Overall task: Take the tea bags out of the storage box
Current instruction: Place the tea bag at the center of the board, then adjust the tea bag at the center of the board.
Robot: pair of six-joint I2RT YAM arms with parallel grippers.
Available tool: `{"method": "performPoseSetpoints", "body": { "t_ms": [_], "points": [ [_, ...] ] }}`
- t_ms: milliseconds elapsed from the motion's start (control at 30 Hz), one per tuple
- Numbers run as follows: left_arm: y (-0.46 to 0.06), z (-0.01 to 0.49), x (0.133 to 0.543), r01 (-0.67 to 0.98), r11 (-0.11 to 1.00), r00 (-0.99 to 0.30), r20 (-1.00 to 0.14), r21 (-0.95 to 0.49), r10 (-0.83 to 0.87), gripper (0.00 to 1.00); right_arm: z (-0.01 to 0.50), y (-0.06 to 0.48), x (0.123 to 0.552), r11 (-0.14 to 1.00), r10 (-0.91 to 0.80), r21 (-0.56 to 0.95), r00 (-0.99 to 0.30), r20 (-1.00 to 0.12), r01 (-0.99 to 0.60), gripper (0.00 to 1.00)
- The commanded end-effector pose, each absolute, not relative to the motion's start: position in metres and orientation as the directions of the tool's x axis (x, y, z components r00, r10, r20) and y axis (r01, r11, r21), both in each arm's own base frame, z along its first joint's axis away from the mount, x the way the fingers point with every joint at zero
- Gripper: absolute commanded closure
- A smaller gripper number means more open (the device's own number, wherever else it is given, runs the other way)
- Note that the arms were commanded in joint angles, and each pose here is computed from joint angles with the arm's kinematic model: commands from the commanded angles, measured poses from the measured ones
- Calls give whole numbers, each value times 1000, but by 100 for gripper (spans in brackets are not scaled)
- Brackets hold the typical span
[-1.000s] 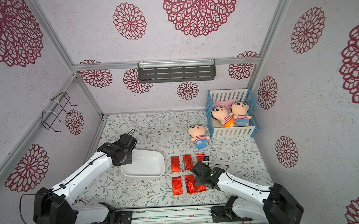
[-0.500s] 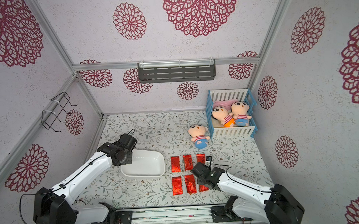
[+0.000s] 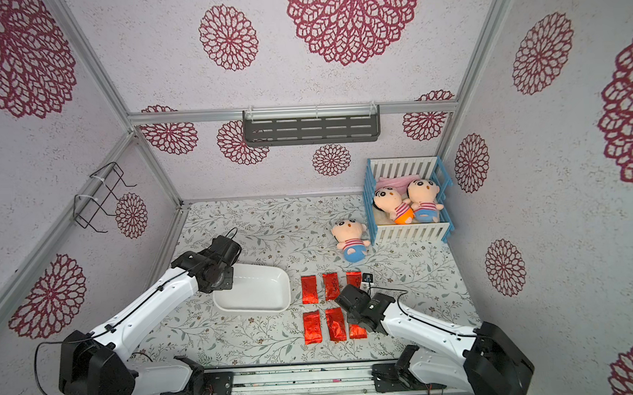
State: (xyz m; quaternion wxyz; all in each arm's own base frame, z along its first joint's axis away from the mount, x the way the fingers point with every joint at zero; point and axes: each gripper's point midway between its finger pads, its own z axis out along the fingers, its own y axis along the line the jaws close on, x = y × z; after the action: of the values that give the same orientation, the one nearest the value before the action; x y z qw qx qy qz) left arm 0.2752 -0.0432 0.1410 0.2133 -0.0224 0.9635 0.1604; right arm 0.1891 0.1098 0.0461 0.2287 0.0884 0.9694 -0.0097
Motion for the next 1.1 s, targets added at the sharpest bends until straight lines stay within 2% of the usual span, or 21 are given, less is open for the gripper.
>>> {"method": "performPoseSetpoints", "body": {
  "t_ms": [0, 167, 233, 633, 1067],
  "points": [
    [-46, 144, 277, -101, 950, -907, -419, 296, 34, 100, 59, 110, 199, 982, 179, 30, -856, -486, 188, 65],
    [-46, 144, 277, -101, 950, -908, -419, 296, 34, 100, 61, 131, 197, 987, 146, 126, -876, -460, 98, 41],
    [-46, 143, 277, -100, 949, -909, -416, 298, 35, 100, 60, 135, 193, 986, 140, 149, -885, -443, 81, 37],
    [-47, 142, 278, -99, 950, -910, -413, 298, 35, 100, 42, 130, 177, 990, 119, 111, -923, -367, 83, 31],
    [-47, 141, 277, -97, 950, -912, -409, 297, 34, 100, 36, 126, 169, 992, 99, 106, -933, -347, 66, 27]
  ]
}}
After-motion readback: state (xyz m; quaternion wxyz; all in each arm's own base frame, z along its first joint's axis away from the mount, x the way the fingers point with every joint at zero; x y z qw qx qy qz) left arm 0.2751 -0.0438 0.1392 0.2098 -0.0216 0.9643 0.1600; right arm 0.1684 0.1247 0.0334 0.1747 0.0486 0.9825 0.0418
